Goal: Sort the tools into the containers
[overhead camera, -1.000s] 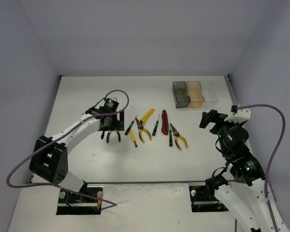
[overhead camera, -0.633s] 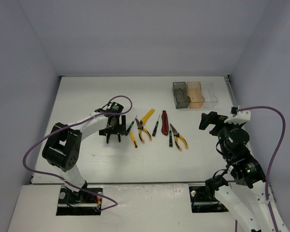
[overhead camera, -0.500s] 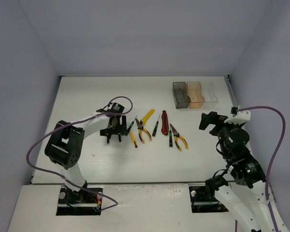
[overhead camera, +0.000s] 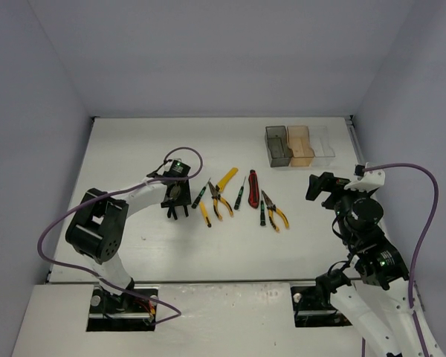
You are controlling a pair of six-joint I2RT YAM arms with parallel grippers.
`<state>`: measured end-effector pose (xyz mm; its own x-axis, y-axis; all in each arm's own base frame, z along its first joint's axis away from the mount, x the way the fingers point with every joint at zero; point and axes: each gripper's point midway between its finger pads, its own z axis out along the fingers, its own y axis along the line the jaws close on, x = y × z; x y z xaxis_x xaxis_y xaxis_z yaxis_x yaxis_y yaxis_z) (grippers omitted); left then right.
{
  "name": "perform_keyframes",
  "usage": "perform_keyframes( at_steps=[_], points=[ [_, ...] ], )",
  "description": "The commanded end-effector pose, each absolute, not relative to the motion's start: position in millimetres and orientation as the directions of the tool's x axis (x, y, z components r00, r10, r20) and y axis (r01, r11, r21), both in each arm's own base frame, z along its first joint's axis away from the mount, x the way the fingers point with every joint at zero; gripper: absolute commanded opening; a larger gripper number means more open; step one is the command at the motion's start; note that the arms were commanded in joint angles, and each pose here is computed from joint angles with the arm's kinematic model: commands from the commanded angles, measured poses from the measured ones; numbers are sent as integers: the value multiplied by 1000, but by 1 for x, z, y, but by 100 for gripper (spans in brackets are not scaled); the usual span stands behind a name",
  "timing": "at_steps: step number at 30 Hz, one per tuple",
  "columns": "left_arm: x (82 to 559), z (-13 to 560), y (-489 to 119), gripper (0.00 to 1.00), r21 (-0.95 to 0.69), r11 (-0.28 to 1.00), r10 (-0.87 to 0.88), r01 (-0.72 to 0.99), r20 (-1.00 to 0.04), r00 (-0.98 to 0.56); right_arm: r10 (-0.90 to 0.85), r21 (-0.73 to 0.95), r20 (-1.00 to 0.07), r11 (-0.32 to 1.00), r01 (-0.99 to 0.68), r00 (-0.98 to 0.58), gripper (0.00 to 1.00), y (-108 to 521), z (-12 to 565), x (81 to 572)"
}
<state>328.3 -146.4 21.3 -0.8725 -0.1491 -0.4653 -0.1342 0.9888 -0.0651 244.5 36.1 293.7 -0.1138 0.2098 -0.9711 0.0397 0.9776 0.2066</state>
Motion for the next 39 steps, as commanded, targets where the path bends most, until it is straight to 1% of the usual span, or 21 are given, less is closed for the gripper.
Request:
perform_keyframes(
  at_steps=[1,2,4,10,12,17,20,24,31,33,39],
  points=[
    [301,2,-132,3,-14,989,-143,-150,-388,-910,220,218,-973,975,37,-66,100,37,307,250],
    [300,2,-132,0,-16,989,-139,-144,-389,-911,220,218,-973,975,33,-69,100,38,306,251],
    [300,5,-133,0,-24,991,-132,-133,-395,-909,218,217,-973,976,21,-78,100,41,305,252],
    [304,25,-134,0,-83,990,-137,-110,-489,-861,209,223,-966,972,-78,-152,100,66,297,261],
    [304,26,-134,0,-97,989,-143,-108,-506,-851,205,235,-958,962,-137,-202,100,82,291,266],
    [301,19,-137,0,-119,989,-139,-90,-509,-850,181,257,-930,943,-212,-321,100,110,267,279],
    [304,22,-141,0,-150,986,-141,-69,-542,-828,175,303,-904,905,-298,-389,97,135,256,283],
    [306,28,-143,0,-168,985,-126,-32,-584,-802,209,369,-890,854,-368,-406,95,159,257,292],
    [313,43,-151,0,-199,979,-111,32,-667,-737,182,417,-853,801,-430,-489,91,202,242,312],
    [314,45,-154,0,-207,977,-110,45,-678,-727,168,432,-834,791,-434,-526,90,214,230,318],
    [314,48,-157,0,-213,975,-105,59,-681,-724,148,471,-811,738,-483,-566,88,256,219,328]
  ],
)
